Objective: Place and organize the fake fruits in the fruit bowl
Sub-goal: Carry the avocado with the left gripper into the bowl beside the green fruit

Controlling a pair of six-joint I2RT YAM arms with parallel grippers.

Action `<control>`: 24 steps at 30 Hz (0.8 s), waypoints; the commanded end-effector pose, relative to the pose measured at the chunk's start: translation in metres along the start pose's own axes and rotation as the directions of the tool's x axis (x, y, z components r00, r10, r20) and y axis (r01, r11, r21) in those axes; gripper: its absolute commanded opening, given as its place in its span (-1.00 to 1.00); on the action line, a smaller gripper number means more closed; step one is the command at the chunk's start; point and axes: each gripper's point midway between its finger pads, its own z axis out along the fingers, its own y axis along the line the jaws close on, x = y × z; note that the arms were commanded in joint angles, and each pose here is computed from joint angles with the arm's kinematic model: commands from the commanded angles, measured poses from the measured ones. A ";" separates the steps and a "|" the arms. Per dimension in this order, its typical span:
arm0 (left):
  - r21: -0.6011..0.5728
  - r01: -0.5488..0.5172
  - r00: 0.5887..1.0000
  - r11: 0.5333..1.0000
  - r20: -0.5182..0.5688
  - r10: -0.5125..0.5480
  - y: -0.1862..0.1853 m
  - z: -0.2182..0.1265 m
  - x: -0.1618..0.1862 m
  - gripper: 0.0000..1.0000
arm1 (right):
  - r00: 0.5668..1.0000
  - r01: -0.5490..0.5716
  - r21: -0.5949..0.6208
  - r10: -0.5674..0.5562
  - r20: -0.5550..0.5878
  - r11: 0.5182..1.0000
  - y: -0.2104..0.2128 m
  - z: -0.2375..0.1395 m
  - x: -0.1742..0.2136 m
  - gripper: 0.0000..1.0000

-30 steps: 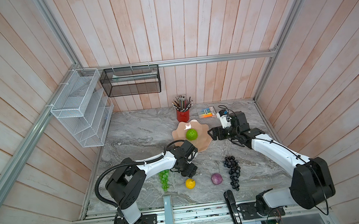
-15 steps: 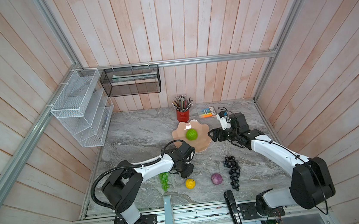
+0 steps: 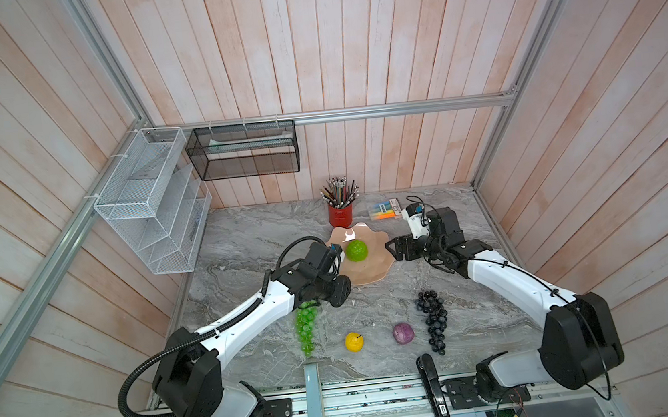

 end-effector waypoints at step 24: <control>-0.090 0.303 0.953 0.949 0.052 -0.299 0.097 0.105 -0.115 -0.30 | 0.999 0.048 -0.060 -0.048 -0.010 0.997 0.018 -0.008 0.005 0.71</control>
